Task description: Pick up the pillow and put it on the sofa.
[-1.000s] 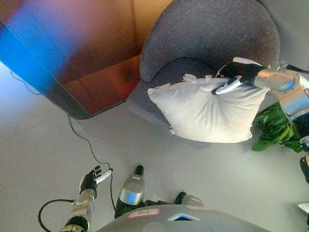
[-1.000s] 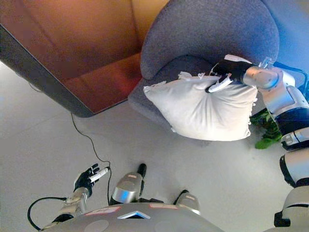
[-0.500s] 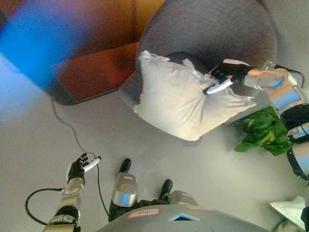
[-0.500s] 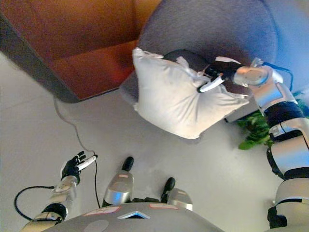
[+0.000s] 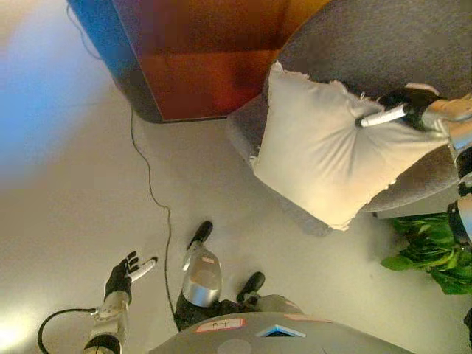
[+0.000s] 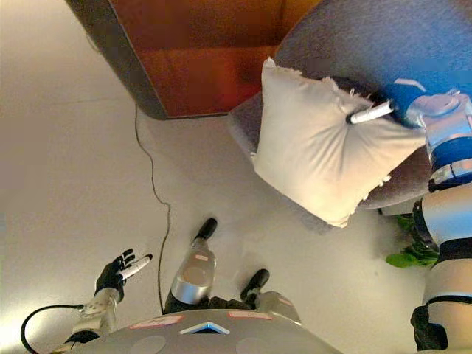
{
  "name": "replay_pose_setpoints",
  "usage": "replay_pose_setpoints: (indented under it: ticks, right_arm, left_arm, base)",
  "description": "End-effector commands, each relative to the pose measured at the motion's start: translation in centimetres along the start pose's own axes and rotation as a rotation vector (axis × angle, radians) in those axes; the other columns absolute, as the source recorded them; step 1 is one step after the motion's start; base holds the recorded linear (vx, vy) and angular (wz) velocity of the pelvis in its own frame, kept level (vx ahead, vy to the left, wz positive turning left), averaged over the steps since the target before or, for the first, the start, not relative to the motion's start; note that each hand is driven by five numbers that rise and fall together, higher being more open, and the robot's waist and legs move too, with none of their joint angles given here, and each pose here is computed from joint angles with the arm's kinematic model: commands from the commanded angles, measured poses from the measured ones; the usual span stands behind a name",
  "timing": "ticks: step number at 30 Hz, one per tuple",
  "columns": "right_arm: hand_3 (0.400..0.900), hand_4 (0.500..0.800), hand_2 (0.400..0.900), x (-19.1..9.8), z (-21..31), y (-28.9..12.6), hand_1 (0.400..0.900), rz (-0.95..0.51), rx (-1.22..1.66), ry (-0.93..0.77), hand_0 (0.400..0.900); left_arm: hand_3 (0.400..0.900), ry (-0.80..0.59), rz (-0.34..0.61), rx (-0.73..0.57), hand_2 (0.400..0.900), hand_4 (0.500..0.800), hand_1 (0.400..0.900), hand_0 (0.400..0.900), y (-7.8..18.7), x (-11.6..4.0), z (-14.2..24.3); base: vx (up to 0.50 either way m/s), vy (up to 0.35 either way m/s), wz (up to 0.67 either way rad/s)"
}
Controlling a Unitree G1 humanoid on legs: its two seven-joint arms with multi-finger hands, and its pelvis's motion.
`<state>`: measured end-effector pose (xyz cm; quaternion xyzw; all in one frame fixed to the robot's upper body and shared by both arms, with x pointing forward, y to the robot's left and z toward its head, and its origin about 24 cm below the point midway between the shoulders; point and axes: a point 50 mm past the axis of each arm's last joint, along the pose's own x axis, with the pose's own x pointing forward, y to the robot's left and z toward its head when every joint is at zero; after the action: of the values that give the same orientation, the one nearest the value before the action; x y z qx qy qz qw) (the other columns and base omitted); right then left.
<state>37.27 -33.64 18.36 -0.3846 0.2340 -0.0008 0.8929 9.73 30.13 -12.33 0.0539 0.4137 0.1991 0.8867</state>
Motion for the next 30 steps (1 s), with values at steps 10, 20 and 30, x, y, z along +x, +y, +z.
replay_pose_setpoints:
  ticks: [10,20,30]
  right_arm:
    - [0.9,0.8,0.9,-4.4,0.5,-8.5,0.9,-0.435,0.098,0.057,0.9]
    - [0.9,0.8,0.9,-5.3,-2.5,-9.3,0.9,-0.441,0.081,0.179,0.9]
    - [0.9,0.8,0.9,-3.7,-1.6,-6.2,0.9,-0.342,0.175,-0.1,0.9]
  left_arm:
    - [0.9,-0.073,-0.009,0.056,0.9,0.8,0.9,0.9,0.6,0.1,1.1]
    - [0.9,0.003,-0.019,0.072,0.9,0.8,0.9,0.9,0.5,-0.6,-1.0]
    - [0.9,0.067,-0.026,0.066,0.9,0.8,0.9,0.9,0.2,-0.2,-1.2]
  base:
    - [0.037,0.012,0.0]
    - [0.086,0.038,-0.18]
    - [-0.025,0.052,-0.26]
